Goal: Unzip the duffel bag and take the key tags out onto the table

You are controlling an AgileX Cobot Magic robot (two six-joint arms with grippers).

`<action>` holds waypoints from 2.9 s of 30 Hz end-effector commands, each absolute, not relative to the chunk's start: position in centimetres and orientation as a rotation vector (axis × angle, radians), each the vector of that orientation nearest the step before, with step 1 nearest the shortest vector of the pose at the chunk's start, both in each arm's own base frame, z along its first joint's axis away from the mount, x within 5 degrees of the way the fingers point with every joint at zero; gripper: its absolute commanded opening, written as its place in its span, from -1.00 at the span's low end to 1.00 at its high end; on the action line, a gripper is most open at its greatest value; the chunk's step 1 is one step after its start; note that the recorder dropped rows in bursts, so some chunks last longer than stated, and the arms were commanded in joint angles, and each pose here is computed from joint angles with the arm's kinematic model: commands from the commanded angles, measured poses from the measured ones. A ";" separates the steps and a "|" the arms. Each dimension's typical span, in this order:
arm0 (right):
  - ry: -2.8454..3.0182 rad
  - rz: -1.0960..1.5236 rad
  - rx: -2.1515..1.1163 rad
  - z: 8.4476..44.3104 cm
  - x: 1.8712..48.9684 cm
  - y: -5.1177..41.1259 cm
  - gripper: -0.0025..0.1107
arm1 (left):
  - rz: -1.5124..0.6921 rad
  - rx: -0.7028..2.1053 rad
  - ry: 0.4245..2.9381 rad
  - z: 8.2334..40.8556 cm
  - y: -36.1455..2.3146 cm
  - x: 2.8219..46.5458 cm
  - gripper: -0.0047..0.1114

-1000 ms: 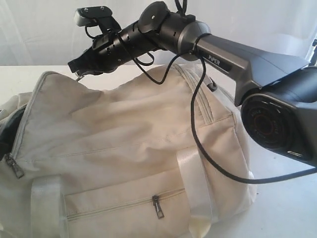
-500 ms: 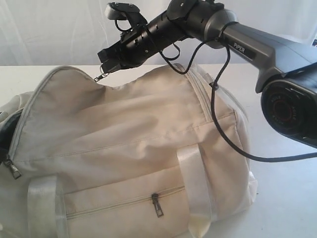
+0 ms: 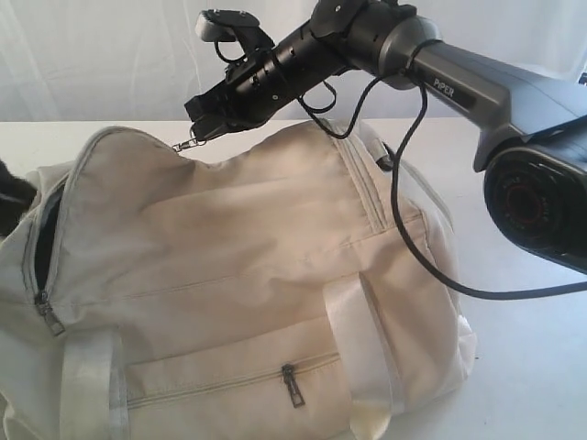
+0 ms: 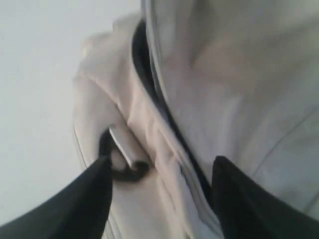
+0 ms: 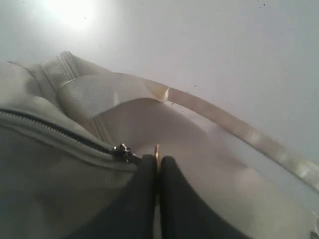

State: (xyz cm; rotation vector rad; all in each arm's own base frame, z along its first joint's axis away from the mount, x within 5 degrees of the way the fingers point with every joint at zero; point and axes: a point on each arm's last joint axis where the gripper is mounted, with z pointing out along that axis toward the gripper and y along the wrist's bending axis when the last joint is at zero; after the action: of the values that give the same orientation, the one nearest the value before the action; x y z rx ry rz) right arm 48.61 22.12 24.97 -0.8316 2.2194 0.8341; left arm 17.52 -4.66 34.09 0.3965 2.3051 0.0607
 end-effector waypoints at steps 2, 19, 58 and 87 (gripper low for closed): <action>2.180 0.819 -0.906 25.9 47.9 23.1 -0.96 | 0.140 0.442 2.263 35.5 -5.5 21.3 0.14; 2.175 0.818 -0.940 25.9 47.8 23.1 -0.96 | 0.275 0.586 2.443 30.4 -8.4 35.2 0.14; 2.229 0.595 -0.784 30.3 49.1 14.0 -0.96 | 0.360 0.564 2.645 31.1 -7.1 32.4 -0.92; 2.428 0.474 -0.628 33.1 46.7 5.5 -0.96 | 0.373 0.610 2.640 31.1 -7.0 32.4 -0.92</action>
State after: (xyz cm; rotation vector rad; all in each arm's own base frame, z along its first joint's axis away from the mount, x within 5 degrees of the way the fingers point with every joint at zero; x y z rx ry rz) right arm 47.07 7.61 32.38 -0.6724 2.4139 0.5934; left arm 33.08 -7.56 30.80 0.5956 2.6006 0.3220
